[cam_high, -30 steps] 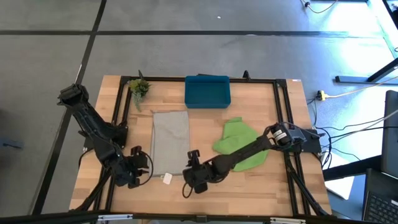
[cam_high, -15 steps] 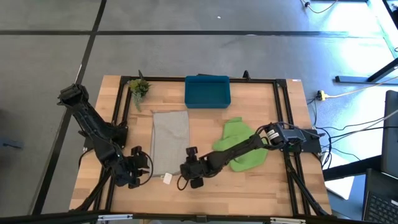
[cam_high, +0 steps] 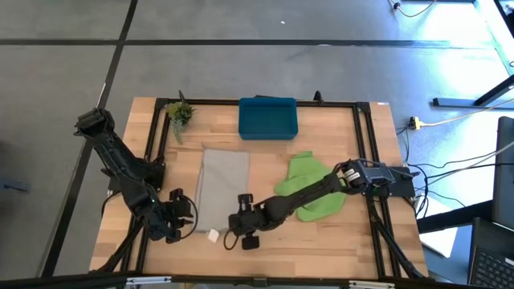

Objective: Roll microfiber towels into tight, uniform cylinder then place into a basket
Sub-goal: Roll the gray microfiber cloth

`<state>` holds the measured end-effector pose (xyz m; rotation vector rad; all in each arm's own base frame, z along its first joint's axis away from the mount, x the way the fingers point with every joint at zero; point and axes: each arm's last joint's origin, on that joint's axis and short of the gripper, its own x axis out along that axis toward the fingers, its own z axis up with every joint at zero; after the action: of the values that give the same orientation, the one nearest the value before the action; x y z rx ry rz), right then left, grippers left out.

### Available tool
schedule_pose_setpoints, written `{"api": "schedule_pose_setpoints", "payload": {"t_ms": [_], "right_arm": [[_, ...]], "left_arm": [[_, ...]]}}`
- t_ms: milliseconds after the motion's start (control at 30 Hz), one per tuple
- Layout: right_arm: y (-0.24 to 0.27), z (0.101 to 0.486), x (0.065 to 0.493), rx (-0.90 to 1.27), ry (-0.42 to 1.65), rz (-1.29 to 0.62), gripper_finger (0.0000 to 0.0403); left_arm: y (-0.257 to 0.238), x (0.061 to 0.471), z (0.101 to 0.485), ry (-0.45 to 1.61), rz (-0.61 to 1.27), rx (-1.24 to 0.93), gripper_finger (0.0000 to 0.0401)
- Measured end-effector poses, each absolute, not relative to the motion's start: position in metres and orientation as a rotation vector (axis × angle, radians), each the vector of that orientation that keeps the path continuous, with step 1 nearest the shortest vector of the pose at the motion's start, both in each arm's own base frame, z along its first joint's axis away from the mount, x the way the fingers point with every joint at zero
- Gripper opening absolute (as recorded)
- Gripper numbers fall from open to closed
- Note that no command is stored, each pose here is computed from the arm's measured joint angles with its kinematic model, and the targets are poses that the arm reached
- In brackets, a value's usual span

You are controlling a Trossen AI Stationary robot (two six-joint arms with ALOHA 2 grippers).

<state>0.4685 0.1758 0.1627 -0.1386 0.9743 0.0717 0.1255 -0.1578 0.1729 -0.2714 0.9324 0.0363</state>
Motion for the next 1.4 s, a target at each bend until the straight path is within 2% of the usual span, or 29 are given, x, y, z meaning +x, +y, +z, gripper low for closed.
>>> {"api": "schedule_pose_setpoints", "payload": {"t_ms": [233,700,933,1133,1400], "right_arm": [[0.15,0.188,0.484,-0.036,0.937,-0.017,0.0007],[0.063,0.187,0.499,0.066,0.923,-0.372,0.0007],[0.055,0.183,0.491,0.084,0.94,-0.563,0.0006],[0.052,0.183,0.49,0.098,0.936,-0.609,0.0006],[0.047,0.183,0.489,0.119,0.918,-0.673,0.0006]], "left_arm": [[-0.158,0.125,0.173,0.932,0.037,-0.271,0.0086],[-0.162,0.12,0.173,0.935,0.008,-0.261,0.0086],[-0.166,0.116,0.173,0.935,-0.008,-0.272,0.0086],[-0.168,0.117,0.175,0.914,-0.021,-0.292,0.0086],[-0.162,0.123,0.176,0.806,0.054,-0.22,0.0086]]}}
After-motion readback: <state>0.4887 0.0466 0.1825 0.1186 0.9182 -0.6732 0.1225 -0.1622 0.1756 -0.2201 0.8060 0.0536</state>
